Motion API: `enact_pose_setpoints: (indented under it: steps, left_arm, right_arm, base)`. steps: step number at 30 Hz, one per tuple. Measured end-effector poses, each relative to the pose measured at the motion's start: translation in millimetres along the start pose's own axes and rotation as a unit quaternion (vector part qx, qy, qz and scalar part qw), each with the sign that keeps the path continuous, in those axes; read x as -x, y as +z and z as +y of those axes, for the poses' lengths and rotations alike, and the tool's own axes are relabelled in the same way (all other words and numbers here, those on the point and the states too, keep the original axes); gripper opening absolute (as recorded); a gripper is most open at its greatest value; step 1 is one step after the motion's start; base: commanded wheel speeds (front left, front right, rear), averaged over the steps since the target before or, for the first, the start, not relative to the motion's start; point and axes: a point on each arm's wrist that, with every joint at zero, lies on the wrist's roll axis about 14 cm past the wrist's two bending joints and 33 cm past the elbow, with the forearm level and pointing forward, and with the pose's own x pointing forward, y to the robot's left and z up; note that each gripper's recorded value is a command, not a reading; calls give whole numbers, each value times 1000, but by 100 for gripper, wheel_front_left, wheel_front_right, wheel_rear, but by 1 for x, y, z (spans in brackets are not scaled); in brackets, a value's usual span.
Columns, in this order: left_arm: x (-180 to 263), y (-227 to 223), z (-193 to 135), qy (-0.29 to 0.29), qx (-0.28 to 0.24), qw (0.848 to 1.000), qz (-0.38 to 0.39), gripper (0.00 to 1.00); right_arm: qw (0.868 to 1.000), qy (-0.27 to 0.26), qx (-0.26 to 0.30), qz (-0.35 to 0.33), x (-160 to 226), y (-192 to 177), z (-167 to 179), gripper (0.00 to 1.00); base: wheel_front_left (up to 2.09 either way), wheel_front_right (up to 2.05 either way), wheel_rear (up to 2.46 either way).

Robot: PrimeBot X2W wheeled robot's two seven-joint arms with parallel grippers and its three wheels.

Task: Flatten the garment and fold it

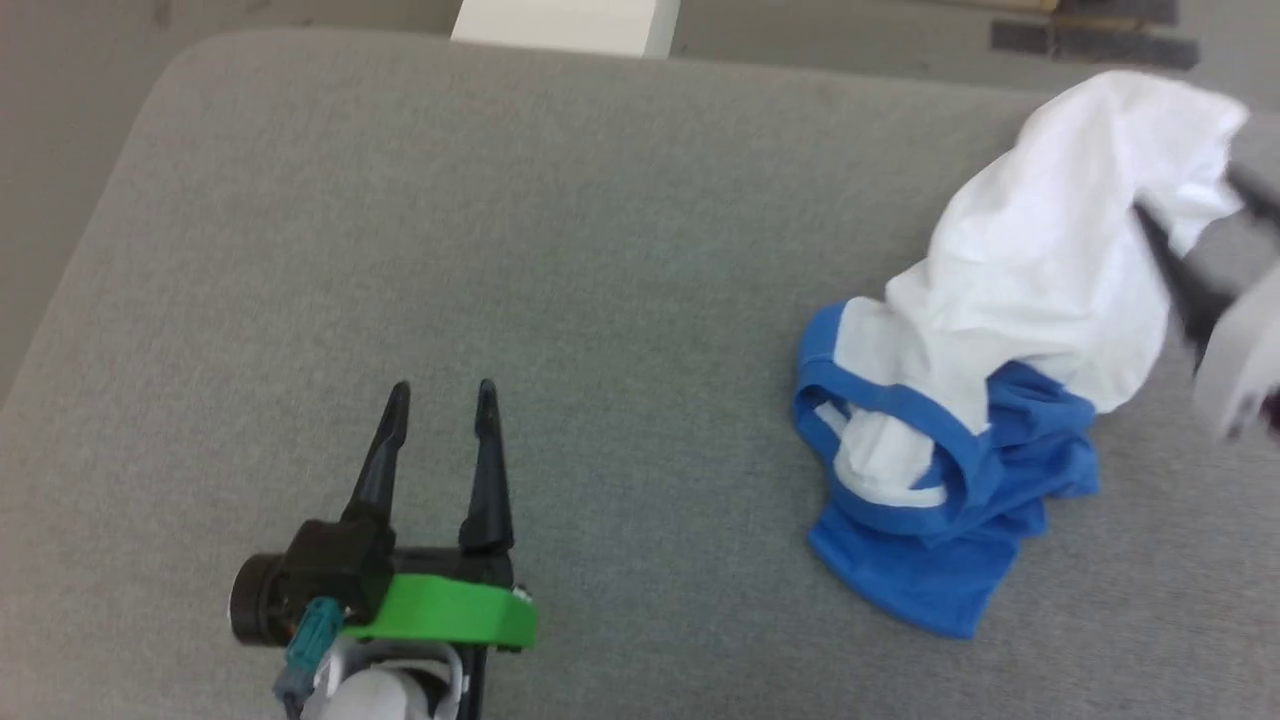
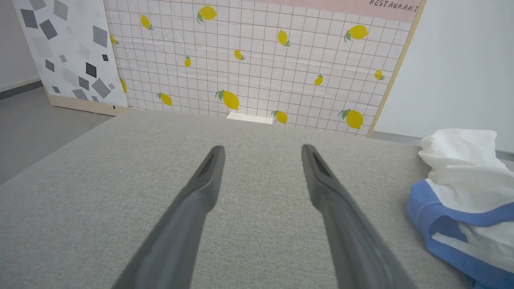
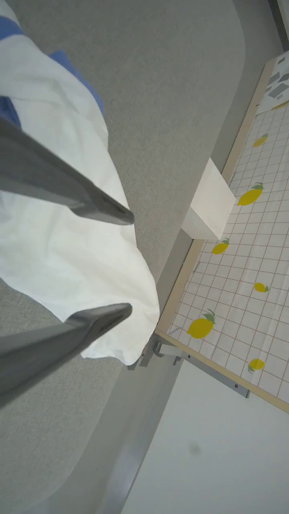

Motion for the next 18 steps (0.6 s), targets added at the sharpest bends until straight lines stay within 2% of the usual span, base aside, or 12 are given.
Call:
enact_pose_setpoints:
  steps: [5, 9, 13, 18]
  left_arm:
    - [8, 11, -6, -13, 5, 1000, -14, 100]
    - [9, 17, -12, -25, 9, 999, -23, 100]
    - [9, 16, -13, -27, 10, 999, -23, 100]
    - [11, 11, -11, -25, 8, 1000, -14, 100]
  right_arm:
    - [999, -1, -43, 18, 56, -24, 21, 100]
    - [997, -6, -58, 47, 90, -49, 38, 100]
    - [993, 8, -82, 87, 102, -77, 59, 100]
    - [986, 34, -92, 132, 100, -106, 79, 100]
  base:
    - [0, 0, 0]
    - [0, 0, 0]
    - [0, 0, 0]
    - [0, 0, 0]
